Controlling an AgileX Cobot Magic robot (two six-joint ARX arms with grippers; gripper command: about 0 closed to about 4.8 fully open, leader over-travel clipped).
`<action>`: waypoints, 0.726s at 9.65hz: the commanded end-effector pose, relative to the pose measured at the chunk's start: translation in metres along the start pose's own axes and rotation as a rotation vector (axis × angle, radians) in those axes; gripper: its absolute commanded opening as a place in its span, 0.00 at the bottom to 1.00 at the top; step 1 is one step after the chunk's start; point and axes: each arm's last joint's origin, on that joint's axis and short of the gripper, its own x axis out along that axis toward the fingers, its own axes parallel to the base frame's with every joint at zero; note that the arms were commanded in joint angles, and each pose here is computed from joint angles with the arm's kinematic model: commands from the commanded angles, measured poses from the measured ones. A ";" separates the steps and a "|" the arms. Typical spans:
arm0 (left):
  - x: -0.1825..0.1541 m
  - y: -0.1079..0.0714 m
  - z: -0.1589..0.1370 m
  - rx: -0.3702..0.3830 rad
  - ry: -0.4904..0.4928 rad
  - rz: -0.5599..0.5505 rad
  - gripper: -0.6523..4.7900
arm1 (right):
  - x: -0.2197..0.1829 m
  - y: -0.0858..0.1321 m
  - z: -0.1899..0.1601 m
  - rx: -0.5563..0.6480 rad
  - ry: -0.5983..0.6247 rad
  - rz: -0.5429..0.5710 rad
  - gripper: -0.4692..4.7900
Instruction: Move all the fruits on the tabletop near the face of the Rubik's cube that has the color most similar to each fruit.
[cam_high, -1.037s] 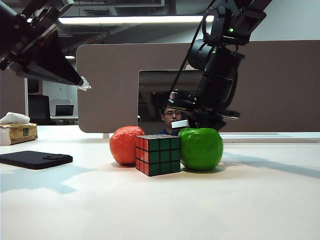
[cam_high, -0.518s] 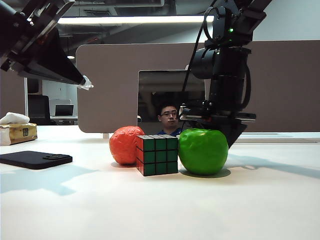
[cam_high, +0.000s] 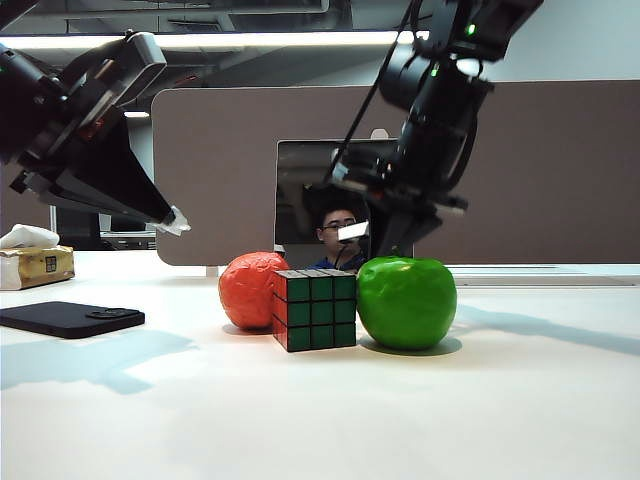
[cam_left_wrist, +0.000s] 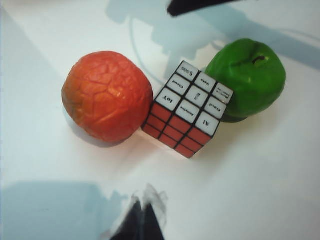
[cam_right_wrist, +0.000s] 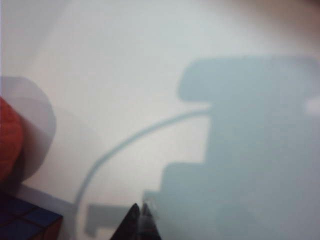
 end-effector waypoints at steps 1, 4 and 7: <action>0.000 0.000 0.003 0.016 -0.016 0.001 0.11 | 0.014 0.001 -0.006 0.014 0.061 0.037 0.09; 0.000 0.000 0.005 0.026 -0.036 0.005 0.11 | 0.003 0.006 -0.033 -0.013 0.346 0.069 0.09; 0.000 0.000 0.005 0.027 -0.037 0.005 0.11 | -0.008 0.014 -0.035 -0.042 0.373 0.077 0.09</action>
